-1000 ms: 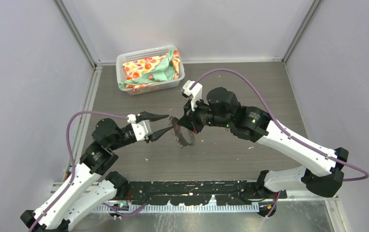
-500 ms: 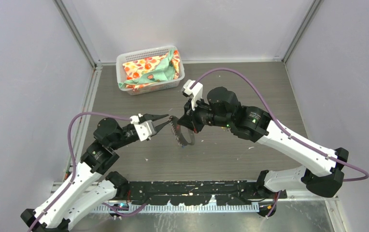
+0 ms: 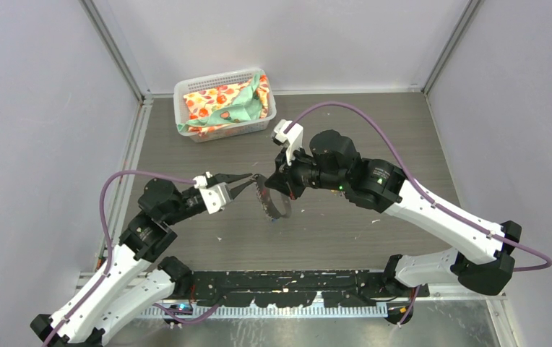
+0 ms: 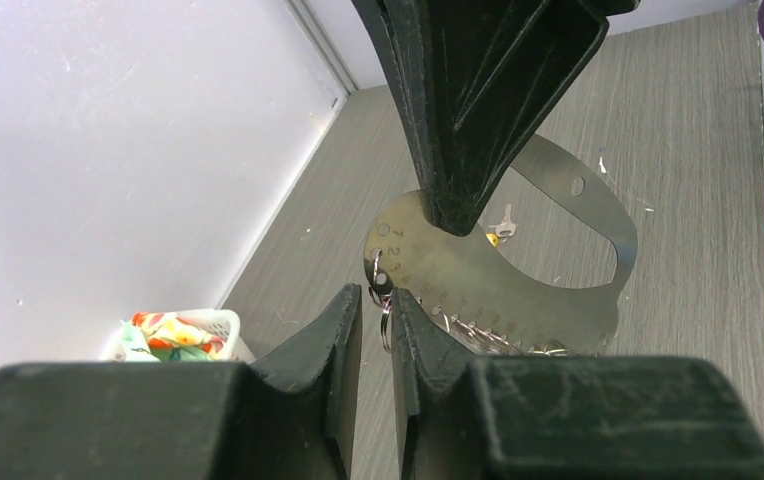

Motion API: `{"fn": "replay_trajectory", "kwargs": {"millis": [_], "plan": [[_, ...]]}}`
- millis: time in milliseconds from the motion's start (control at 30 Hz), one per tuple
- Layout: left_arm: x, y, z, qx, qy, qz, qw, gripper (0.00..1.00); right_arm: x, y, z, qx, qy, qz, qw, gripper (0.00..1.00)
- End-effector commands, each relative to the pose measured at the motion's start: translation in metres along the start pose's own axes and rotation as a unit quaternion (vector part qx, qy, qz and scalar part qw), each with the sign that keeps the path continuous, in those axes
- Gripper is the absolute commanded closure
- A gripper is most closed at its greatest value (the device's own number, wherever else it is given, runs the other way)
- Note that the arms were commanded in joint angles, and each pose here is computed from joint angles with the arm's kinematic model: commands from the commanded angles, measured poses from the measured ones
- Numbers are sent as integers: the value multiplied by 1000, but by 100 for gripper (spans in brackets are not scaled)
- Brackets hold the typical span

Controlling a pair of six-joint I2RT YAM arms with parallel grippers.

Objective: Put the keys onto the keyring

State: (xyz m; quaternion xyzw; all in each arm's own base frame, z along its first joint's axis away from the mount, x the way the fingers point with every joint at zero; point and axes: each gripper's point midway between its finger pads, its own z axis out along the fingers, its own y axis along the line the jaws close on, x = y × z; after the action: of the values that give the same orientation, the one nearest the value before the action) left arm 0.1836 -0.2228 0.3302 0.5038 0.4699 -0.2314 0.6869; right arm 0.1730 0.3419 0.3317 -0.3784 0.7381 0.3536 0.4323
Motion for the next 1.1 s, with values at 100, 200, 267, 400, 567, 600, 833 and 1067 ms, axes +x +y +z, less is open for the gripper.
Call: {"fn": "replay_trajectory", "kwargs": {"millis": [100, 200, 267, 400, 567, 600, 833, 1067], "plan": [[-9, 1, 1, 5, -9, 0, 1000, 80, -21, 10, -11, -21, -41, 1, 999, 99], [-12, 3, 1, -1, -13, -4, 1000, 86, -20, 11, -11, -23, -40, 0, 999, 99], [-12, 3, 1, -1, -15, -5, 1000, 90, -19, 11, -11, -21, -39, 1, 999, 99], [-15, 1, -2, 1, -22, -8, 1000, 92, -19, 9, -13, -17, -43, 2, 999, 99], [-19, -1, -2, 5, -27, -19, 999, 82, -18, 9, -13, -17, -41, 1, 999, 99], [-20, -1, -1, 6, -28, -23, 999, 80, -17, 9, -12, -18, -39, 2, 999, 99], [-22, 1, 0, 4, -30, -27, 999, 77, -16, 10, -12, -21, -38, 1, 999, 99], [-20, 0, 1, 6, -28, -26, 999, 83, -15, 13, -12, -30, -36, 2, 999, 99]]}}
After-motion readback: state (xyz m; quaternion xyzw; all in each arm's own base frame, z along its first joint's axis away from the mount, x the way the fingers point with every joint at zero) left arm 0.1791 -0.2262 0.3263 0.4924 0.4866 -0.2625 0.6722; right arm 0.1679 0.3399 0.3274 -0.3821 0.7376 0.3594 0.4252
